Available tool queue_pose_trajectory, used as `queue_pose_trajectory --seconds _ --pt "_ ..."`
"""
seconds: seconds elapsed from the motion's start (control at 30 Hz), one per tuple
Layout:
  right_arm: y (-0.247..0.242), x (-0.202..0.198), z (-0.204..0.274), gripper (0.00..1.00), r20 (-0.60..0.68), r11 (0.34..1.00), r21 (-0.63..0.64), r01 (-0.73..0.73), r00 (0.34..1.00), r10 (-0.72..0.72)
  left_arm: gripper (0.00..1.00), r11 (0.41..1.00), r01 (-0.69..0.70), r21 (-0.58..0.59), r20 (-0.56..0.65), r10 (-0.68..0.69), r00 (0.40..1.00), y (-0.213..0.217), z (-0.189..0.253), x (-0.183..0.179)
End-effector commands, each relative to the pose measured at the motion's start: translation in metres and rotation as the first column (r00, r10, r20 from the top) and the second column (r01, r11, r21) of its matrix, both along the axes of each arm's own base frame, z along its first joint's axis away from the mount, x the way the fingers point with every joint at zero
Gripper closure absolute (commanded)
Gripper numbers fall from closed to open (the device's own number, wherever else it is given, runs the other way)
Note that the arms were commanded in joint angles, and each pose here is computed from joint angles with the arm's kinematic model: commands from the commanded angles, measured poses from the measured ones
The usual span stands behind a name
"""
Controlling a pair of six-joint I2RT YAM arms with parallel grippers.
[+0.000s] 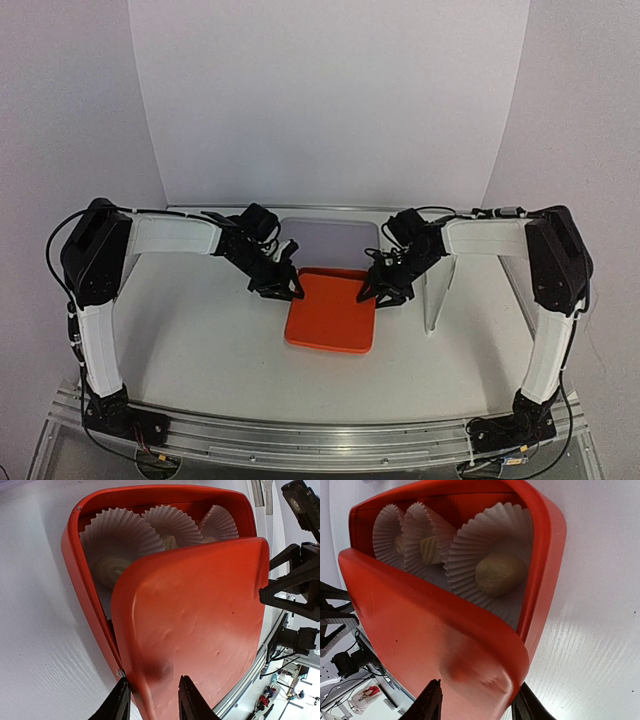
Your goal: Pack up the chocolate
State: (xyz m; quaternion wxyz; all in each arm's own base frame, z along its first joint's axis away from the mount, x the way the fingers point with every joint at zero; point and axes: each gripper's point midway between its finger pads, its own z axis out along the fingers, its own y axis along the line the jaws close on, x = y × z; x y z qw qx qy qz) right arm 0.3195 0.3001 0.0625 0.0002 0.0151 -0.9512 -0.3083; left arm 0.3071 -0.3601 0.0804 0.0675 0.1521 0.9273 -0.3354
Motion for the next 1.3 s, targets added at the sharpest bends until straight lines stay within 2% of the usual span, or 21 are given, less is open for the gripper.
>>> queue_pose_trajectory --seconds 0.0,0.33,0.47,0.93,1.0,1.07,1.17,1.27 --pt "0.008 0.008 0.018 0.58 0.029 0.999 0.036 -0.003 1.0 0.002 0.72 1.0 0.028 -0.012 0.034 -0.028 0.999 -0.015 0.015 0.002" --pt "0.008 0.015 0.034 0.64 0.066 0.999 0.031 0.017 0.998 -0.019 0.77 0.999 0.006 0.049 0.098 -0.011 0.995 -0.011 0.033 0.012" --pt "0.01 0.017 0.043 0.69 0.082 0.999 0.042 0.015 0.996 -0.018 0.79 0.999 0.003 0.05 0.108 -0.008 0.994 -0.012 0.04 0.014" --pt "0.015 0.027 0.069 0.74 0.134 0.998 0.057 0.026 0.99 -0.033 0.82 1.0 -0.017 0.027 0.173 0.012 0.985 -0.02 0.064 0.031" --pt "0.013 0.029 0.063 0.72 0.129 0.999 0.034 0.036 0.991 -0.04 0.76 0.998 -0.03 0.05 0.17 0.021 0.985 -0.019 0.06 0.035" --pt "0.009 0.031 0.058 0.64 0.136 0.999 0.009 0.046 0.99 -0.047 0.71 0.996 -0.055 0.067 0.179 0.042 0.983 -0.015 0.057 0.04" --pt "-0.005 0.034 0.054 0.52 0.16 0.996 -0.035 0.08 0.984 -0.074 0.46 0.99 -0.129 0.061 0.225 0.113 0.968 -0.001 0.066 0.054" --pt "-0.028 0.039 0.054 0.39 0.168 0.988 -0.059 0.14 0.977 -0.129 0.14 0.966 -0.253 0.053 0.255 0.232 0.939 0.033 0.077 0.073"
